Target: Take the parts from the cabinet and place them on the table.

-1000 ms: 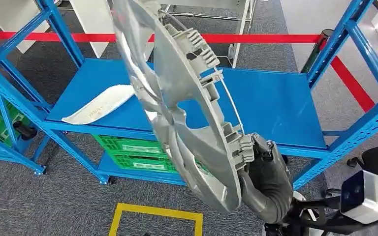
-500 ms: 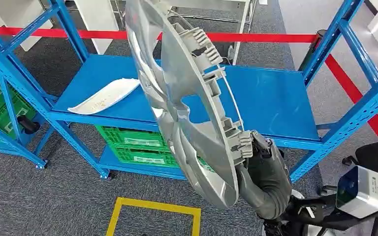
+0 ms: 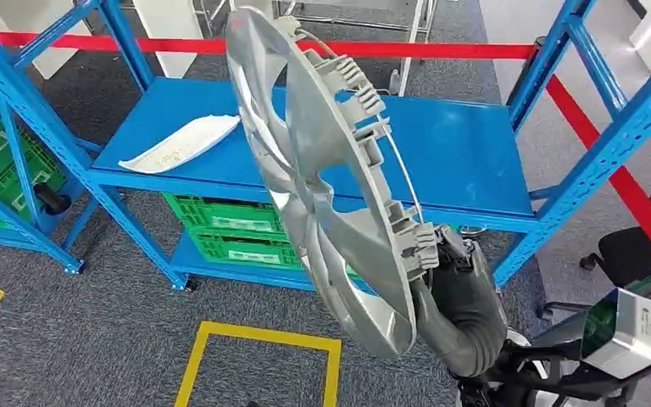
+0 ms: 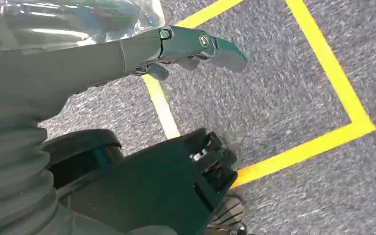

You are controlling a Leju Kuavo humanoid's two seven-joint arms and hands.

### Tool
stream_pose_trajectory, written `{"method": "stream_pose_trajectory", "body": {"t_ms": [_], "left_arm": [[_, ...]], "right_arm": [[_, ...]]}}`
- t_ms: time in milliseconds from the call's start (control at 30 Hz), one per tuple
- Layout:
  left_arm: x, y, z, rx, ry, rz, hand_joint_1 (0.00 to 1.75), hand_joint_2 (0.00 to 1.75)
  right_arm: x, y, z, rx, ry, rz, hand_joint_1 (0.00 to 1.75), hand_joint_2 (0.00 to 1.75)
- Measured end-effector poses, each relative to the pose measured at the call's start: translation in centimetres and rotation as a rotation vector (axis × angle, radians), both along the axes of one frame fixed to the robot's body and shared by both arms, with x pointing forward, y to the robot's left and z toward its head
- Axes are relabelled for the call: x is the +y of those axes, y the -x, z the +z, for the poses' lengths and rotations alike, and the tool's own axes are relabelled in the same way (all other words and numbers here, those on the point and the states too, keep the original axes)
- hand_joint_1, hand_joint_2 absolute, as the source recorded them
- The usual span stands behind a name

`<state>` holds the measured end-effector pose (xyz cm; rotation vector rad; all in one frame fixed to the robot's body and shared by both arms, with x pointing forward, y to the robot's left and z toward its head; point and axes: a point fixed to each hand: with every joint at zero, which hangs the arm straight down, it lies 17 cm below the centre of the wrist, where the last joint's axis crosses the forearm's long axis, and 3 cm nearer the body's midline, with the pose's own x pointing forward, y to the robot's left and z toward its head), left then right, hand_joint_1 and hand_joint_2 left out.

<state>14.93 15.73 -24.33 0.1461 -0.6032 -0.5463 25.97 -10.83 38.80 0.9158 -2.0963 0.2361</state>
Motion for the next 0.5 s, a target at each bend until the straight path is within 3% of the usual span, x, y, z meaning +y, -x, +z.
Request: {"method": "stream_pose_trajectory", "body": {"t_ms": [500], "left_arm": [[0.19,0.31,-0.11,0.006,-0.002,0.010,0.00,1.75]], "right_arm": [[-0.53,-0.70,-0.62,0.034,0.005,-0.043,1.75,1.75]]}}
